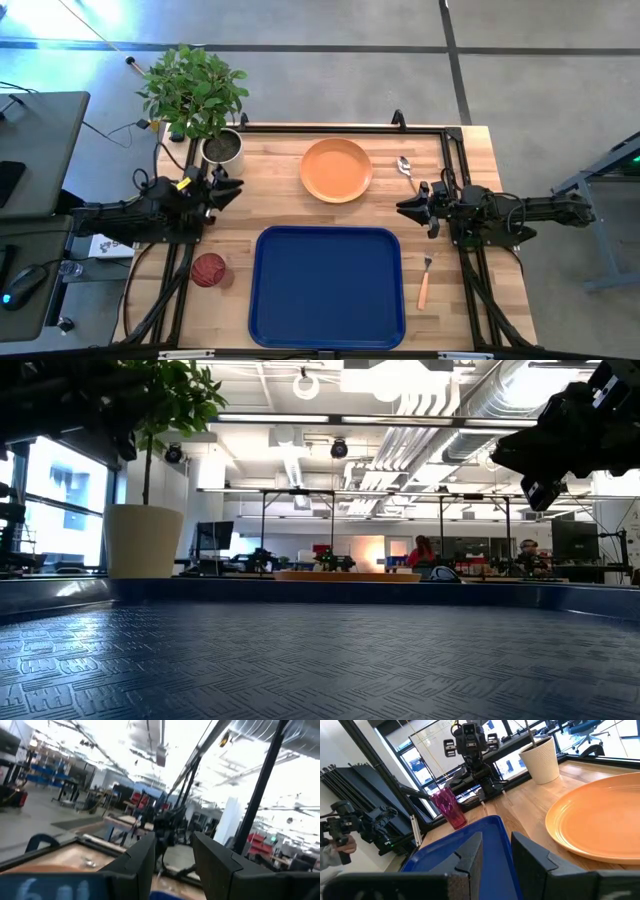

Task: Pick and place plate/cup/fork/spoon on tray
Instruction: Put the purple cup on the blue serving tray

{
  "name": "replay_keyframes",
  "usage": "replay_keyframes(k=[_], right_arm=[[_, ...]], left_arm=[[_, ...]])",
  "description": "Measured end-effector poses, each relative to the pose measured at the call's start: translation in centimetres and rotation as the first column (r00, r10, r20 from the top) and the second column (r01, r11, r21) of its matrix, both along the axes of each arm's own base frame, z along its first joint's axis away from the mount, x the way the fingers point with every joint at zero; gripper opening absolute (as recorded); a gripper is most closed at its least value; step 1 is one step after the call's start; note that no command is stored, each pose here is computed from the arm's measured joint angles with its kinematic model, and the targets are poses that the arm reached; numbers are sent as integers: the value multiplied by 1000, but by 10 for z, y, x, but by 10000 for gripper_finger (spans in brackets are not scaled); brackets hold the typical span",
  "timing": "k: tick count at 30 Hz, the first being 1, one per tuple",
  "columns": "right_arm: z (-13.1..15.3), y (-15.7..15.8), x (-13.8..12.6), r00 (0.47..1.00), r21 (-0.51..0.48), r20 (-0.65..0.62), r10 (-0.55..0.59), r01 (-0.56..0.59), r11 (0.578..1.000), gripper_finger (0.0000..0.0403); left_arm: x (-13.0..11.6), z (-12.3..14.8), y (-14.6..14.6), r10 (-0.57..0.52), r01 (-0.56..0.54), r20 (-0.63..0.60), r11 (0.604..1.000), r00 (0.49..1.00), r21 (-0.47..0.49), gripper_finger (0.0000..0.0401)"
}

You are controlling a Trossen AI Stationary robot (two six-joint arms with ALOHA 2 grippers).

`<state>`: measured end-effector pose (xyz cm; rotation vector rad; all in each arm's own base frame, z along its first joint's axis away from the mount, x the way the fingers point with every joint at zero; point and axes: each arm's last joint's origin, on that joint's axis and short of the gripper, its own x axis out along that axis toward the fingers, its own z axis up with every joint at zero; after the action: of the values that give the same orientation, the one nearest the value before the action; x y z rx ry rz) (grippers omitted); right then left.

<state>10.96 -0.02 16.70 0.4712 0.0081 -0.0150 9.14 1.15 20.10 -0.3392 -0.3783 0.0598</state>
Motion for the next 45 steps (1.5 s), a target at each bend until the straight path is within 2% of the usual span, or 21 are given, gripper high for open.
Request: replay_keyframes(k=[9,15,23,26,32,37,45], right_arm=[[0,0,0,1000,0,0,-1,1,1000,94],[0,0,0,1000,0,0,0,0,1000,94],[0,0,0,1000,0,-1,0,0,1000,94],[0,0,0,1000,0,0,-1,1,1000,94],[0,0,0,1000,0,-1,-1,1,1000,94],[0,0,0,1000,0,-1,-1,1,1000,94],[0,0,0,1000,0,0,-1,1,1000,94]], left_arm=[[-1,2,0,0,2,29,999,1000,-53,126],[-2,4,1,-12,17,47,995,999,-102,146],[-13,39,-1,-4,11,109,998,994,-66,163],[-17,53,-2,-14,16,52,999,999,-41,164],[-25,85,-4,-38,35,-146,999,989,-22,164],[-32,115,-7,-73,86,-308,996,949,31,164],[-33,155,-9,-100,166,-477,981,873,99,164]])
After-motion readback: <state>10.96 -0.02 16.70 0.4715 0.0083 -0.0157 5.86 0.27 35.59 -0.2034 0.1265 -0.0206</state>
